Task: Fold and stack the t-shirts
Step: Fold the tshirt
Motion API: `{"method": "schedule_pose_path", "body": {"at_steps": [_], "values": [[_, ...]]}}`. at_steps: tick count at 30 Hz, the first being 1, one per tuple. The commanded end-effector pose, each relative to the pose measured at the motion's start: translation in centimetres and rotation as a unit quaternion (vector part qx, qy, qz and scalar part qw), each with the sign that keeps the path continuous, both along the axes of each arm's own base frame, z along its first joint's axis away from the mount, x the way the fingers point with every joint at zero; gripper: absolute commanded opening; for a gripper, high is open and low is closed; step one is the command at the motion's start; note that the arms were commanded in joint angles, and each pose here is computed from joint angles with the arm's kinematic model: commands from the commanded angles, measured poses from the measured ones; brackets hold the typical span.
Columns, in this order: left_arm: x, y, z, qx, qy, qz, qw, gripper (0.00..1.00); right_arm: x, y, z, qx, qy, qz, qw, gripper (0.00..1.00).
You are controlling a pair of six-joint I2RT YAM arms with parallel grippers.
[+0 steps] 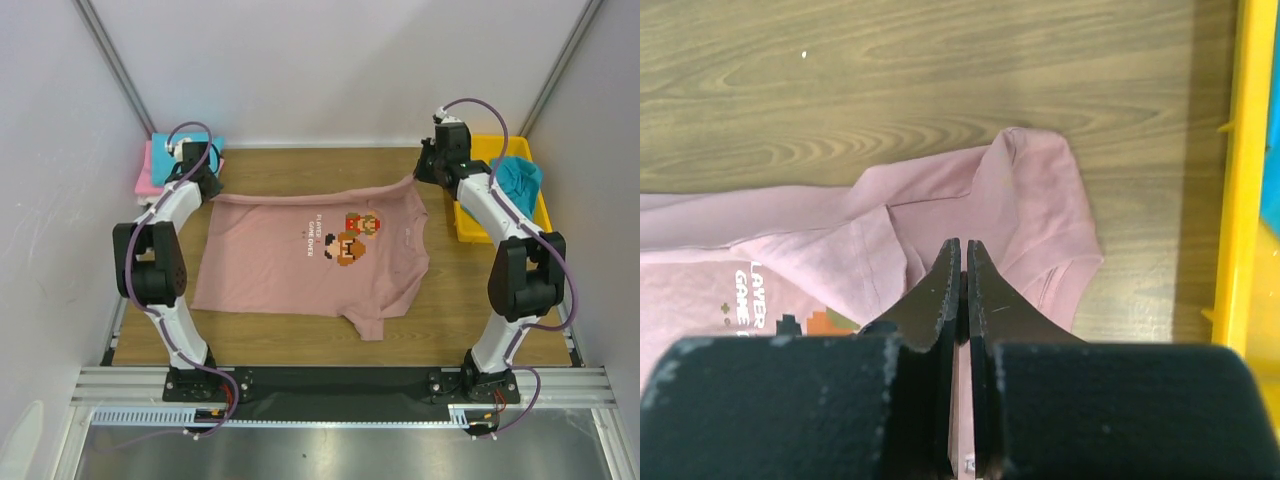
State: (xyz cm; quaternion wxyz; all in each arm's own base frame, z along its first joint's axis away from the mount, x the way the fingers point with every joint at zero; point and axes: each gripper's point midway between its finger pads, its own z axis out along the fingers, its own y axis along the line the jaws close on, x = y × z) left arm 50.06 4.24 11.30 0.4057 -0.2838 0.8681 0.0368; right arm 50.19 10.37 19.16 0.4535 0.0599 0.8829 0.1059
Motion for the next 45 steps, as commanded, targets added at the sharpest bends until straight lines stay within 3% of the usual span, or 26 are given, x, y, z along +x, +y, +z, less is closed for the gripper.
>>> {"method": "schedule_pose_path", "body": {"at_steps": [1,17,45], "values": [[-0.9,0.7,2.7,0.013,-0.030,0.003,0.999,0.00,-1.3,0.5,2.2,0.019,-0.017,0.000,1.000,0.00],[-5.0,1.0,-0.9,0.024,0.021,0.006,0.999,0.00,-6.8,0.7,-3.8,0.019,0.060,0.000,0.998,0.00],[-6.9,1.3,-2.8,0.030,0.045,0.012,0.998,0.00,-11.2,2.5,-6.9,0.017,0.110,0.059,0.992,0.00]]}}
